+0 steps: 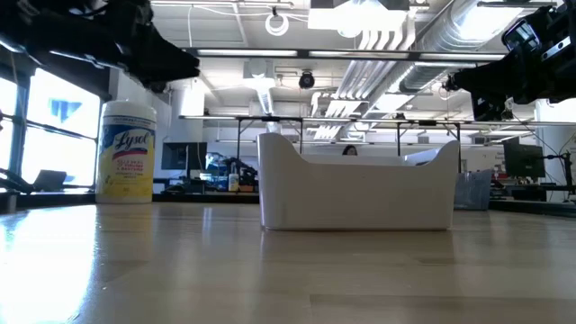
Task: Pick & Place First Aid Supplies
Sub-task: Return to Home Position
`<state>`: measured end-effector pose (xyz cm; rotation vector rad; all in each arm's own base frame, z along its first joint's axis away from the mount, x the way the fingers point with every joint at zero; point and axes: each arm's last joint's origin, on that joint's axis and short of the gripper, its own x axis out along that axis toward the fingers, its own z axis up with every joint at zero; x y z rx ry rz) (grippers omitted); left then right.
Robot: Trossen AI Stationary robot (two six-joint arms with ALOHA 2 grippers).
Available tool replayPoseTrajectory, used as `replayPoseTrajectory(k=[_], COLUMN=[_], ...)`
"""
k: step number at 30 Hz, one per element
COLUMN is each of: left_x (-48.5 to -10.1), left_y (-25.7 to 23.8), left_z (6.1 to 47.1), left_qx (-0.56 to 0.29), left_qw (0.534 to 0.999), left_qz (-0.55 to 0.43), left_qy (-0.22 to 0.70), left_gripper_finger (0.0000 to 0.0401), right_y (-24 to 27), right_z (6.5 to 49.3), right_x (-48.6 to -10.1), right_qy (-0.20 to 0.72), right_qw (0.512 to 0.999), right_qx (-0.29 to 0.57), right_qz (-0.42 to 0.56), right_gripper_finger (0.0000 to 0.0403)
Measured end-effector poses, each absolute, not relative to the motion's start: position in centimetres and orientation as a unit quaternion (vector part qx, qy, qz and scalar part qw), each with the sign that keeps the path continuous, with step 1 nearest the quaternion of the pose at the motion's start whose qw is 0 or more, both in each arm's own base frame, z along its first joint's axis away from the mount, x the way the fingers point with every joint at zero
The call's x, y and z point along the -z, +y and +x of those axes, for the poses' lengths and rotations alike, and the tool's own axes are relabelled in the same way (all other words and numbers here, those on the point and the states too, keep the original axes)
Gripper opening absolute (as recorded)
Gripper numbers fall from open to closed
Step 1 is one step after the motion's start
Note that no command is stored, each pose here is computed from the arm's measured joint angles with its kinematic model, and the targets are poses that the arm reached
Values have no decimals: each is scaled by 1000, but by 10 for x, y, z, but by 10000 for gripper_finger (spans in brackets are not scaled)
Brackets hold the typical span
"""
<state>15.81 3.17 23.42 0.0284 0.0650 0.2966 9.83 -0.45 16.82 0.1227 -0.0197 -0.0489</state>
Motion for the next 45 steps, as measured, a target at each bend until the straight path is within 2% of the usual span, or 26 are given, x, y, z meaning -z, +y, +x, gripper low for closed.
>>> replayPoseTrajectory(k=[3, 6, 12, 18, 23, 28, 32, 38, 42, 45], left_x=[-233, -224, -217, -217, -209, -200, -192, -189, -180, -182], left_y=[29, 22, 1, -13, -11, -13, -14, -21, -18, -17], left_z=[142, 132, 120, 109, 98, 89, 92, 93, 96, 96], left_qx=[-161, -163, -116, -62, -52, 11, 15, 124, 71, 57], left_qw=[987, 986, 992, 998, 997, 995, 997, 986, 995, 995], left_qz=[-13, -38, -37, 16, 7, 8, -1, 10, 10, 27], left_qy=[-7, -21, -10, -20, -60, -98, -69, -110, -66, -78], left_gripper_finger=[197, 176, 90, 8, 11, 2, 2, 1, 1, 1], right_y=[-4, -5, -5, -5, -5, -5, -5, -4, -4, -4], right_z=[98, 98, 98, 98, 98, 98, 98, 98, 98, 99], right_x=[-168, -168, -168, -168, -168, -168, -168, -168, -168, -168], right_qy=[-10, -10, -10, -10, -10, -10, -10, -10, -10, -8], right_qw=[998, 998, 998, 998, 998, 998, 998, 998, 998, 998], right_qx=[25, 25, 25, 25, 25, 25, 25, 24, 24, 24], right_qz=[61, 61, 61, 61, 61, 61, 61, 61, 61, 61], right_gripper_finger=[1, 2, 6, 3, 5, 6, 3, 3, 4, 2])
